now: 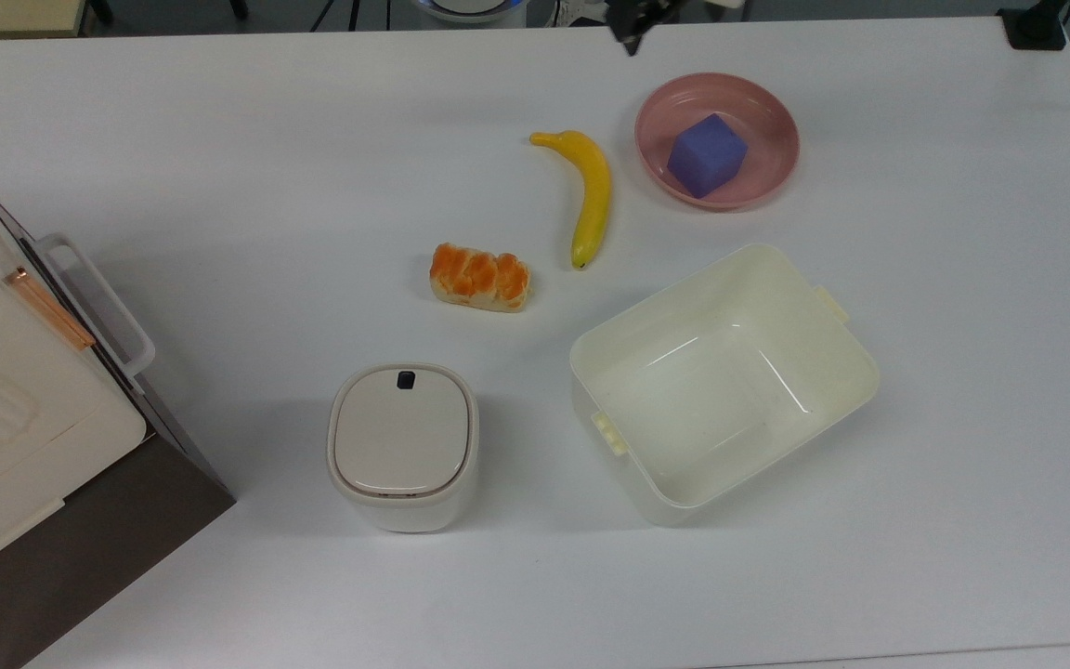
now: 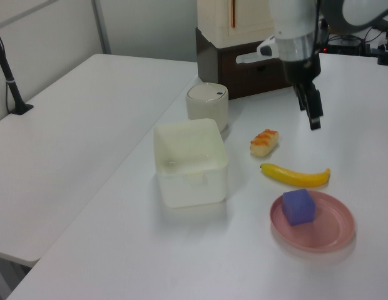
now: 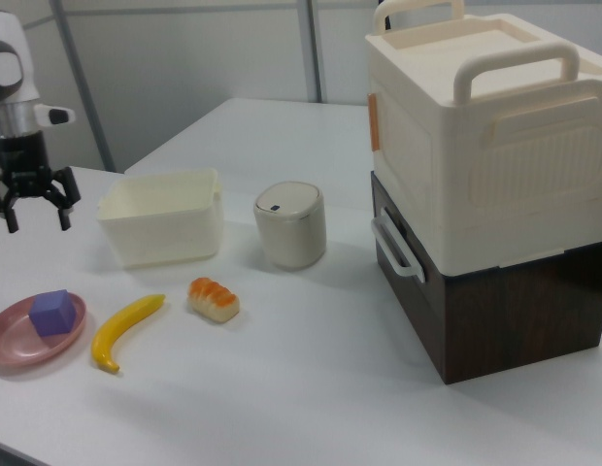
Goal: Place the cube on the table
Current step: 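Move the gripper over toward the purple cube on the pink plate, then lower the gripper and grasp the purple cube on the plate, then lift the cube off the plate and set it on the table beside it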
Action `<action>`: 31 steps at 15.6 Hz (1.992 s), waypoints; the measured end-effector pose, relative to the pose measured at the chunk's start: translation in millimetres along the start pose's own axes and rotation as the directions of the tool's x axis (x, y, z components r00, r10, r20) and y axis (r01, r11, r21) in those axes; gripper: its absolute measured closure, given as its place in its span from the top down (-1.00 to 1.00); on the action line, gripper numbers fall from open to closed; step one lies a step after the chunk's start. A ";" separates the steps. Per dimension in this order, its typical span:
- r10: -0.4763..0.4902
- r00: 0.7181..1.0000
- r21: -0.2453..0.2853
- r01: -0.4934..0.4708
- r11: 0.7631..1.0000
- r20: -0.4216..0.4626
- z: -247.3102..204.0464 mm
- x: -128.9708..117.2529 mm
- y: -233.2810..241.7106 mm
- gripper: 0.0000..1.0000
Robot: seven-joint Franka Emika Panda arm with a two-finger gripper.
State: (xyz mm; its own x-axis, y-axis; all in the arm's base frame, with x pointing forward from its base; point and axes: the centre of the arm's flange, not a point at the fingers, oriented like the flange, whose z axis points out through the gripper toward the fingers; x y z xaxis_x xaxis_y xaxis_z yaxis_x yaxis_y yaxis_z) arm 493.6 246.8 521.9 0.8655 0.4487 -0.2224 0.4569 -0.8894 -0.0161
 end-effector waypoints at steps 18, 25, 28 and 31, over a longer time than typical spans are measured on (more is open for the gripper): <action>-0.163 0.980 -0.118 0.176 0.977 0.110 189.8 78.3 -81.2 0.28; -0.139 0.985 -0.121 0.151 0.981 0.099 156.5 75.6 -67.0 0.15; -0.102 0.992 -0.110 0.109 0.988 0.068 125.2 72.9 -26.9 0.15; -0.062 0.996 -0.130 0.070 0.989 0.063 116.9 69.8 29.3 0.15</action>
State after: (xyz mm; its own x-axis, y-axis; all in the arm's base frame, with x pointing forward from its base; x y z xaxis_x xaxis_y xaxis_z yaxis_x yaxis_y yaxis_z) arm 543.5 241.8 392.0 0.8209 0.4963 -0.2824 0.5388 -0.8371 0.0949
